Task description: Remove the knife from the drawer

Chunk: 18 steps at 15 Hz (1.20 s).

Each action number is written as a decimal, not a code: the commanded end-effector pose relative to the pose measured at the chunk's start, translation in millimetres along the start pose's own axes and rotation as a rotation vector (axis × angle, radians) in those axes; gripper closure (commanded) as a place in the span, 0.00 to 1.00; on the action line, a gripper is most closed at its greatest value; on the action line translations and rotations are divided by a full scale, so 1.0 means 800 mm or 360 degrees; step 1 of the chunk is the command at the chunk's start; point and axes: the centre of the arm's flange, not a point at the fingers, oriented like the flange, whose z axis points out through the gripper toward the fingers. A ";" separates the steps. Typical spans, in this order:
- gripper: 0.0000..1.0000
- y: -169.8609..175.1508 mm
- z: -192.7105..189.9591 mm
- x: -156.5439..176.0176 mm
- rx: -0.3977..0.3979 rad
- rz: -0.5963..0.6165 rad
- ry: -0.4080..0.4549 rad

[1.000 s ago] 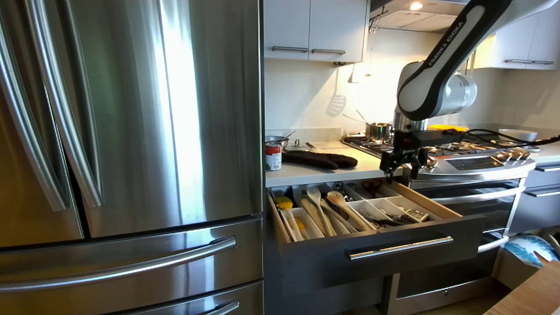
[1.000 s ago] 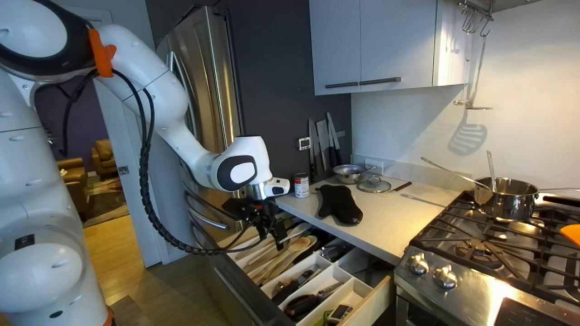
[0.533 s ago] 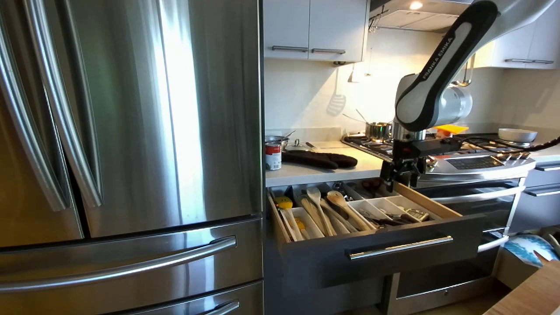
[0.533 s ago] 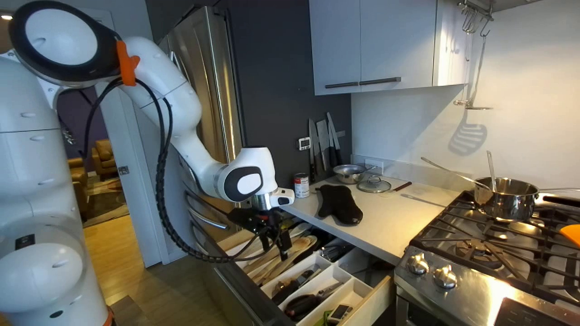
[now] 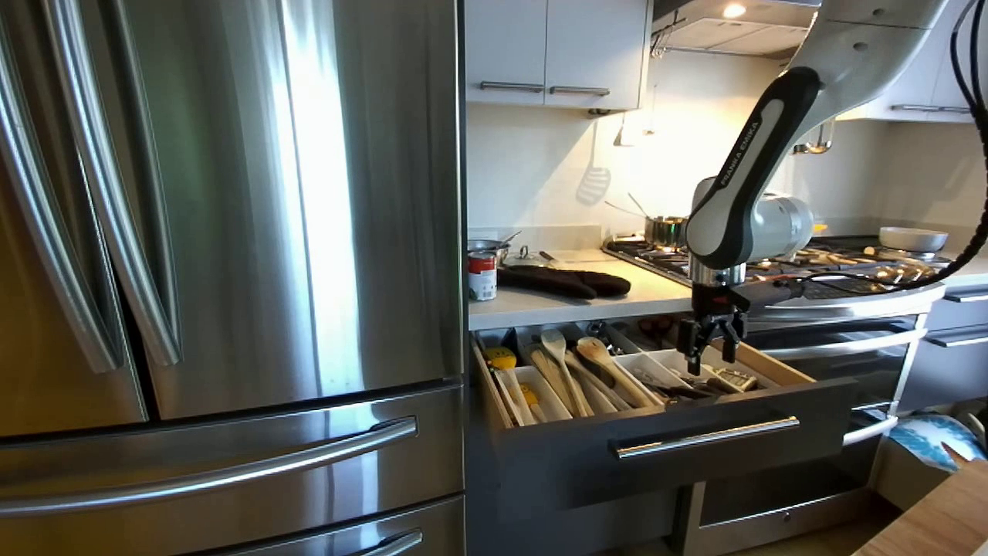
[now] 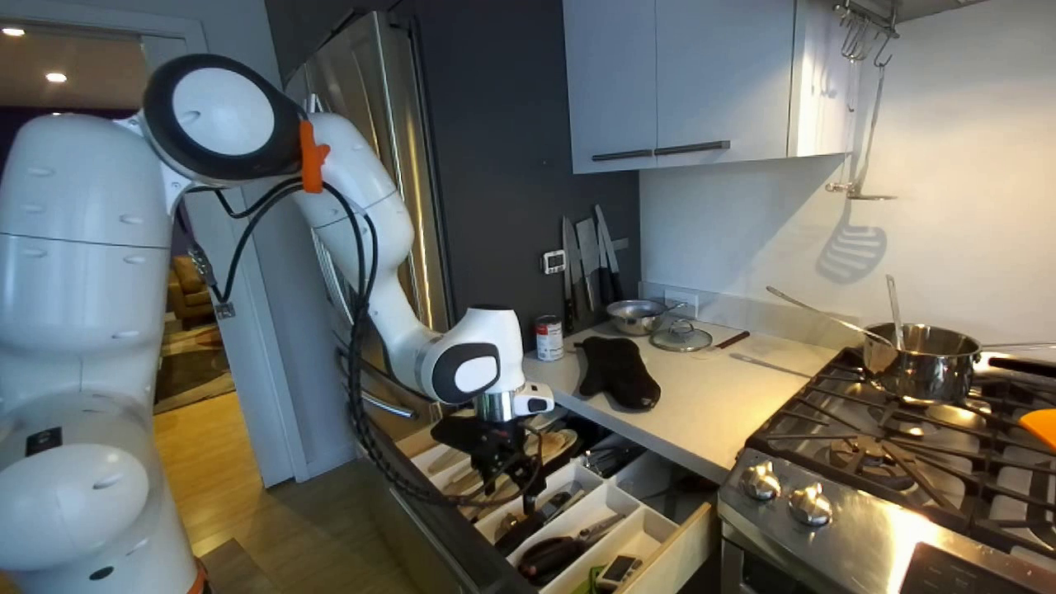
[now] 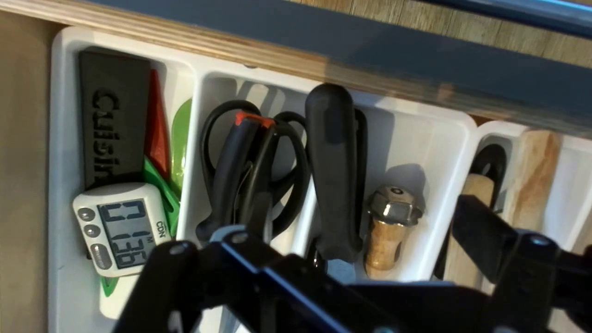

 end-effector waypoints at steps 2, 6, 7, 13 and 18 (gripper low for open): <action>0.00 0.020 0.055 0.025 0.0070 -0.0053 -0.0016; 0.00 0.021 0.080 0.038 0.0158 -0.0057 -0.0013; 0.00 0.021 0.084 0.041 0.0174 -0.0054 -0.0017; 0.48 0.028 0.085 0.057 0.0159 -0.0027 -0.0018; 0.86 0.030 0.075 0.059 0.0124 -0.0017 -0.0029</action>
